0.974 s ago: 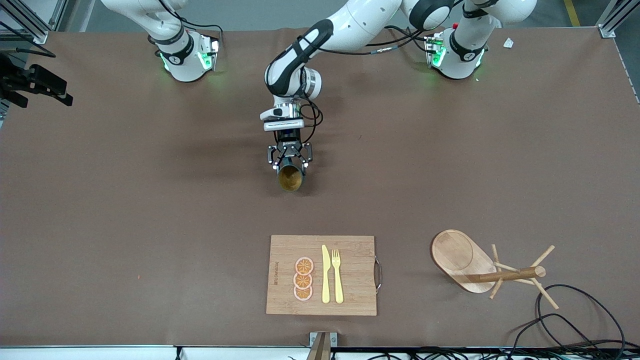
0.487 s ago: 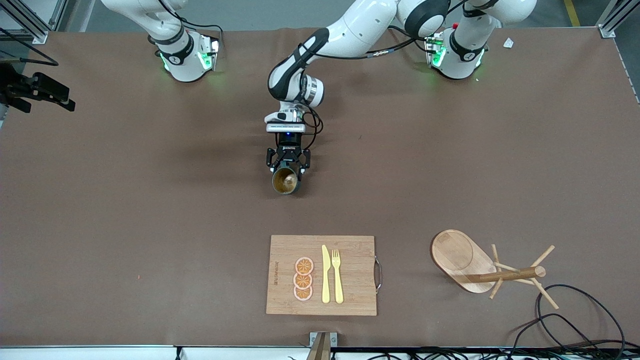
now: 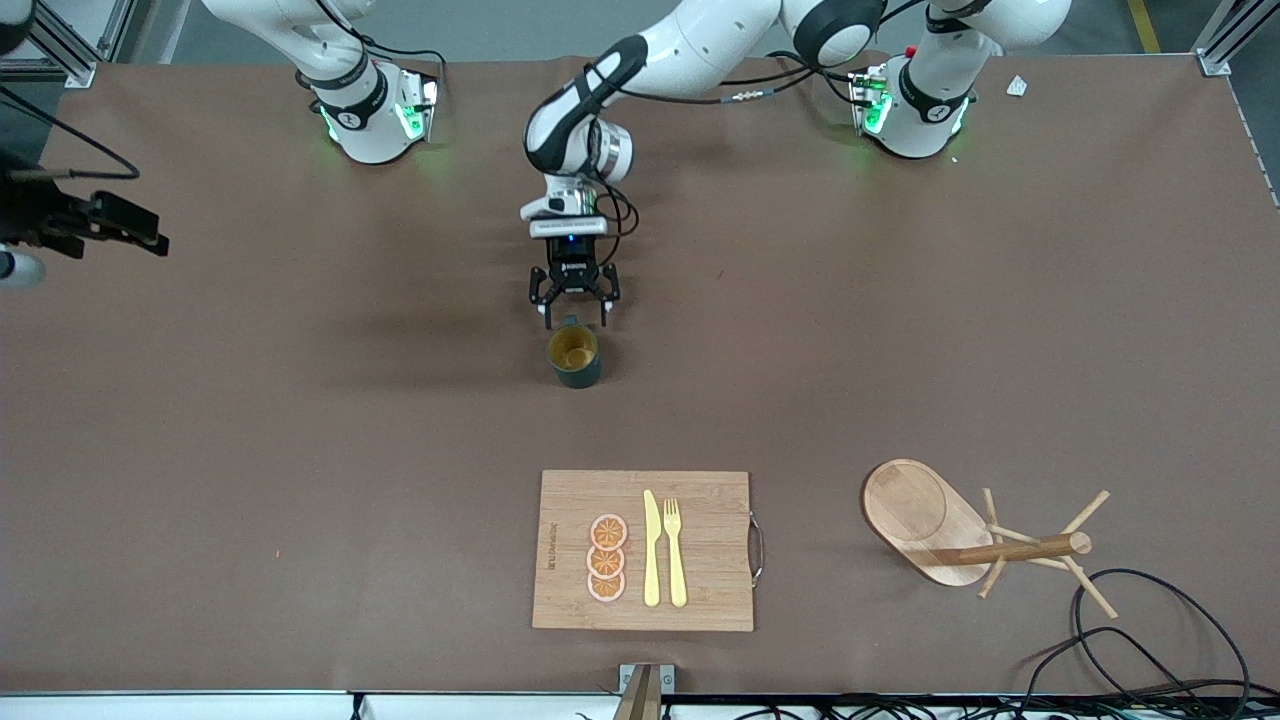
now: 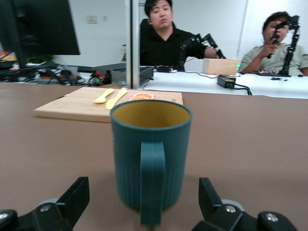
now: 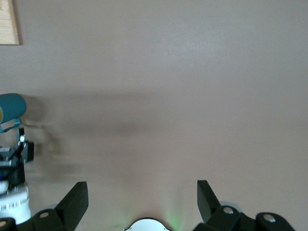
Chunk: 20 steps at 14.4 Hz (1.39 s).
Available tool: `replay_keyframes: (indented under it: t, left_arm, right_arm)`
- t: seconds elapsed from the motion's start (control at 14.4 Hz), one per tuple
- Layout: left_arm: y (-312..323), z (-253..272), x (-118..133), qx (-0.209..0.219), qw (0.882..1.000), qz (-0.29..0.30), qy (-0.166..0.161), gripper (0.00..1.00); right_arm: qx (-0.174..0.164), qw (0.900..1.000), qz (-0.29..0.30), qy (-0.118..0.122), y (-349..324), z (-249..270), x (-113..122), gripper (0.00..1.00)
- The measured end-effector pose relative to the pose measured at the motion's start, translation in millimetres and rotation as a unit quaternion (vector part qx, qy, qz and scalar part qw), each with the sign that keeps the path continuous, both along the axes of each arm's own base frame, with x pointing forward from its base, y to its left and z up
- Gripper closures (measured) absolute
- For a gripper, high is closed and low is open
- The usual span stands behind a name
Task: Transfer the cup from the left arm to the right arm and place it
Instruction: 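Release the mug with the left gripper while the right gripper approaches, then grasp the teal mug with the right gripper while the left gripper withdraws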
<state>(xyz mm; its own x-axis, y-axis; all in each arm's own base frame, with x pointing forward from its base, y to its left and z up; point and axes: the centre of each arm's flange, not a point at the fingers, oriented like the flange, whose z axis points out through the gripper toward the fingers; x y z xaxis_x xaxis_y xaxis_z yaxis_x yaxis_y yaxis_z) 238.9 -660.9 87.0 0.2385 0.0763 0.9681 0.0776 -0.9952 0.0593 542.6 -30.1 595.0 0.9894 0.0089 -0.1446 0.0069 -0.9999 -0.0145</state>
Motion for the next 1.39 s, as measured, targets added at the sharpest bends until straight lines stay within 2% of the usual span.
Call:
replay_keyframes:
  t: [0.14,0.49,0.7,0.83,0.97,1.18,1.39]
  left_arm:
    - [-12,17,-30,-0.018,0.999,0.019,0.025,0.00]
    - [-27,98,-75,-0.036,0.994,0.088,0.059,0.00]
    - [-28,176,-84,-0.038,0.984,0.134,0.107,0.00]
    - [-19,235,-65,-0.032,0.977,0.160,0.138,0.00]
    - [-3,296,-30,-0.042,0.967,0.183,0.170,0.00]
    - [41,377,38,-0.045,0.948,0.218,0.229,0.00]
    - [104,421,119,-0.046,0.922,0.260,0.283,0.00]
  right_arm:
    - [-0.001,1.000,-0.004,0.014,-4,-22,11,0.00]
    - [-0.005,0.999,0.001,0.032,4,-52,27,0.00]
    - [-0.002,0.999,-0.020,0.034,36,-93,44,0.00]
    - [0.009,0.999,-0.028,0.038,62,-125,50,0.00]
    - [0.021,0.998,-0.038,0.037,87,-153,51,0.00]
    - [0.033,0.998,-0.055,0.025,139,-191,41,0.00]
    - [0.025,0.997,-0.075,0.010,207,-220,20,0.00]
